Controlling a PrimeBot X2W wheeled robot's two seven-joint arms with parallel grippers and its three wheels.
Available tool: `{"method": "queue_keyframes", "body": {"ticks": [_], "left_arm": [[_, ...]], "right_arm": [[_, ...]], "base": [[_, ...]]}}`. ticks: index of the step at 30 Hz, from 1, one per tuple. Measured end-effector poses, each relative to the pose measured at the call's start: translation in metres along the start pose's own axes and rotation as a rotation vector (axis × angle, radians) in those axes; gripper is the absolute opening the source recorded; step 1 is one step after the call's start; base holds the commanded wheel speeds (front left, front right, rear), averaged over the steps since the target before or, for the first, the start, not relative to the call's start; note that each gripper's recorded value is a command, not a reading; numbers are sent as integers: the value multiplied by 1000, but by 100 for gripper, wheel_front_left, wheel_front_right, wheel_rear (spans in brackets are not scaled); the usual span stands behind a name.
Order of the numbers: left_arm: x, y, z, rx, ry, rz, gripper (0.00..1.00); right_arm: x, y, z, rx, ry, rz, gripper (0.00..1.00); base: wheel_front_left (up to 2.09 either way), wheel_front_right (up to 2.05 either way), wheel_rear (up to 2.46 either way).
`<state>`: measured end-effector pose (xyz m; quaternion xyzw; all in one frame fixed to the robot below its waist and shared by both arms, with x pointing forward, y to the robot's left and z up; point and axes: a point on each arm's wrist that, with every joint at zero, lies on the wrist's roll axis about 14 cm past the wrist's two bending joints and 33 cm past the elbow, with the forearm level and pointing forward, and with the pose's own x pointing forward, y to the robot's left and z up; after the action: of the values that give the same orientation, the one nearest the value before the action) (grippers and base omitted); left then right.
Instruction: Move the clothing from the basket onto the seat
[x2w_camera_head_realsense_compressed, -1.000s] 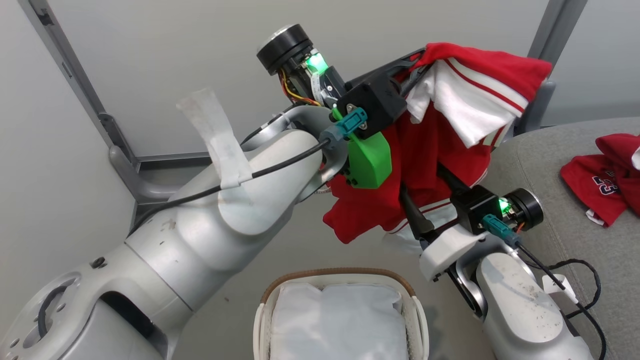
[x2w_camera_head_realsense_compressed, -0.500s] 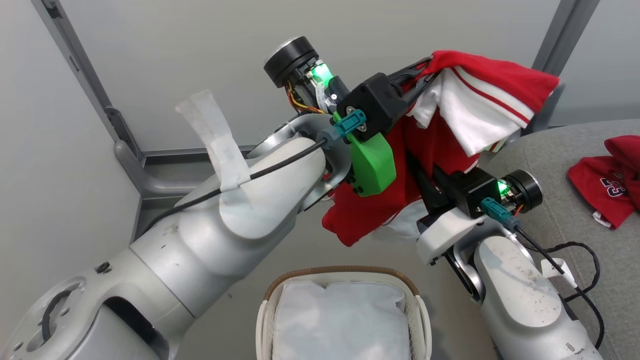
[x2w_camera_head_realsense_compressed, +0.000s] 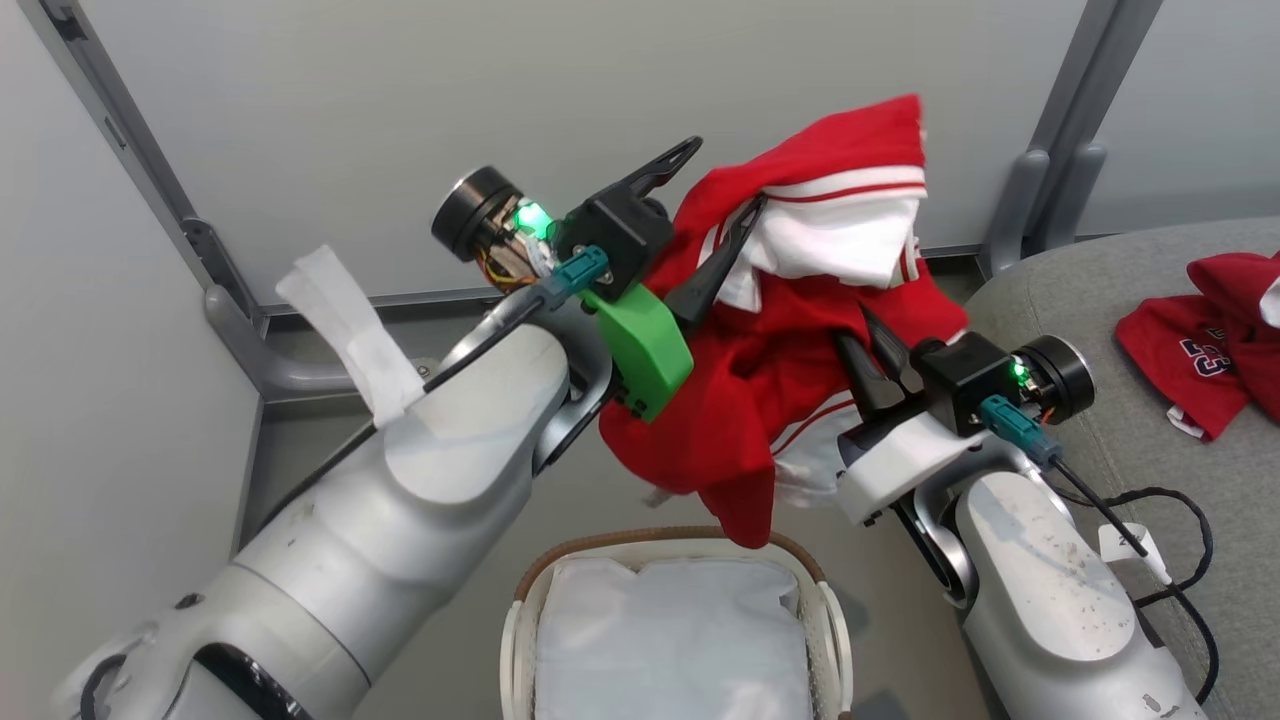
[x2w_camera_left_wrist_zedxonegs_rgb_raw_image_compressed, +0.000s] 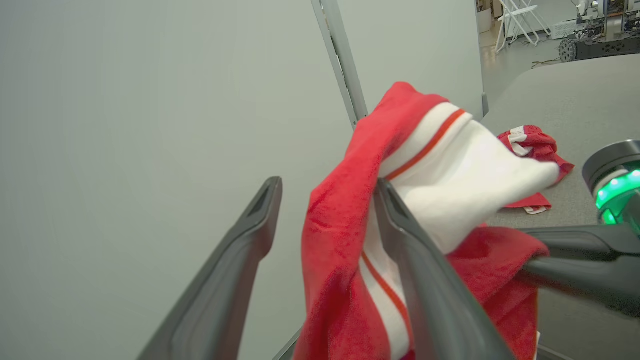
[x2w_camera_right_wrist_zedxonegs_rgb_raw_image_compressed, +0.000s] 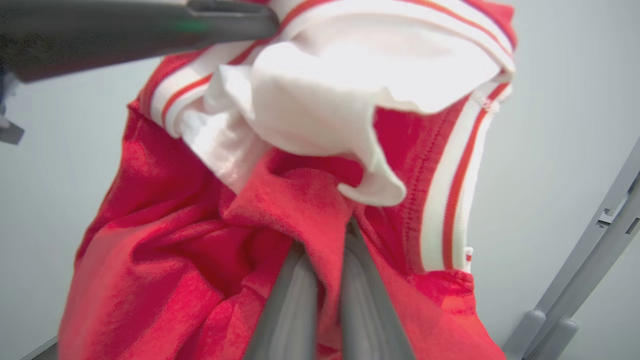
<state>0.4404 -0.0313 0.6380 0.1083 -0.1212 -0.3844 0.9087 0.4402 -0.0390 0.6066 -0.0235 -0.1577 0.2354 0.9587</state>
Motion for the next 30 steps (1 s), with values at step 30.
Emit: {"method": "queue_keyframes", "body": {"ticks": [30], "left_arm": [[-80, -73, -104, -399, 112, 127, 100]], "right_arm": [[-37, -63, -17, 8, 37, -216, 0]], "base": [[0, 0, 0]]}}
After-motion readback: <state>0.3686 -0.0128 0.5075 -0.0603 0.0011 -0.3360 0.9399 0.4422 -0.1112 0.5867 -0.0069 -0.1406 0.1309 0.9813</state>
